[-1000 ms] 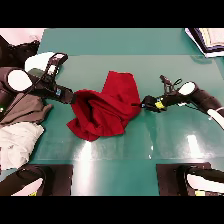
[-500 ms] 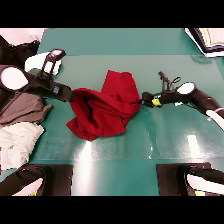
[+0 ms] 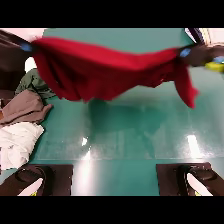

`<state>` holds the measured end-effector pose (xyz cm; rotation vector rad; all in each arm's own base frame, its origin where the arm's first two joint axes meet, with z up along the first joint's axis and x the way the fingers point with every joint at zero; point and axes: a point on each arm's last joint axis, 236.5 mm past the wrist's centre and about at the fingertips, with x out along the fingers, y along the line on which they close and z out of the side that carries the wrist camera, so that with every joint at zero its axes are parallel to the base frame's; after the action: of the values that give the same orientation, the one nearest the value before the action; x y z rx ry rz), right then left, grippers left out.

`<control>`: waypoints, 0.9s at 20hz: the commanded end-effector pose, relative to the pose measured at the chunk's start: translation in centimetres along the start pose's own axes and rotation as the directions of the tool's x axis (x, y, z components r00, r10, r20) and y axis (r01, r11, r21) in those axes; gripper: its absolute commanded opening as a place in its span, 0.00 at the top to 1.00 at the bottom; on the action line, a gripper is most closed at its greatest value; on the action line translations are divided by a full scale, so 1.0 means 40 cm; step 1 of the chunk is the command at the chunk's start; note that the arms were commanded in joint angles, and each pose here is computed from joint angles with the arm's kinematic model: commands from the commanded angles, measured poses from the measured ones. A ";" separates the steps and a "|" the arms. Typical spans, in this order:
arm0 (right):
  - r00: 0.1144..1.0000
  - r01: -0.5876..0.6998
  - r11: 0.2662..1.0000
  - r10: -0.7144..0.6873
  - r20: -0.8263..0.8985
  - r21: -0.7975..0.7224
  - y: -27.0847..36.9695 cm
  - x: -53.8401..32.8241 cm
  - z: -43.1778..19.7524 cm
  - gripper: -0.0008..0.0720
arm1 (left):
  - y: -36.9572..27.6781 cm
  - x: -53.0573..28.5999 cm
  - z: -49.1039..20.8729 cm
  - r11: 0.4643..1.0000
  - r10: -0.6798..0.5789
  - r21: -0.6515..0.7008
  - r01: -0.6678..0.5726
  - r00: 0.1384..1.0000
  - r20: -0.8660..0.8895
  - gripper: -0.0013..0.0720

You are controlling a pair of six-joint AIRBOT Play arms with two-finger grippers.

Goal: Fold the shirts.

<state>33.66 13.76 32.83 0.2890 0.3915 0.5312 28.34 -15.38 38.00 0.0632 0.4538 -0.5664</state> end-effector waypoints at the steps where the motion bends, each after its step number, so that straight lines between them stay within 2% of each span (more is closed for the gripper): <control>1: 0.982 0.091 0.985 -0.064 0.175 -0.146 0.081 -0.219 0.133 0.97 | -0.088 -0.184 0.081 0.996 -0.072 0.063 0.065 0.990 0.117 0.95; 5: 0.956 0.207 0.967 -0.167 0.242 -0.149 0.072 -0.334 0.169 0.97 | -0.171 -0.290 0.147 0.982 -0.175 0.112 0.152 0.955 0.238 0.95; 7: 0.945 0.258 0.961 -0.229 0.235 -0.101 0.046 -0.359 0.168 0.97 | -0.200 -0.295 0.144 0.972 -0.225 0.118 0.202 0.946 0.232 0.95; 9: 0.945 0.295 0.955 -0.287 0.155 -0.026 0.003 -0.353 0.141 0.97 | -0.195 -0.272 0.124 0.972 -0.224 0.112 0.206 0.957 0.185 0.95; 11: 0.950 0.313 0.948 -0.313 -0.011 0.056 -0.046 -0.318 0.078 0.97 | -0.149 -0.209 0.071 0.983 -0.168 0.087 0.162 0.983 0.071 0.95; 13: 0.938 0.293 0.948 -0.261 -0.227 0.121 -0.072 -0.265 -0.016 0.97 | -0.092 -0.113 -0.032 0.992 -0.113 0.038 0.117 0.988 -0.103 0.95; 16: 0.866 0.235 0.957 -0.126 -0.483 0.172 -0.097 -0.143 -0.155 0.97 | -0.022 0.042 -0.236 0.997 -0.075 -0.013 0.075 0.925 -0.373 0.95; 18: 0.813 0.245 0.954 -0.105 -0.573 0.172 -0.142 -0.032 -0.237 0.97 | 0.000 0.146 -0.364 0.996 -0.089 -0.028 0.086 0.875 -0.475 0.94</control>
<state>29.59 7.76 28.80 0.3213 0.8421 0.3314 25.45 -16.11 30.62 0.1314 0.7653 -0.6588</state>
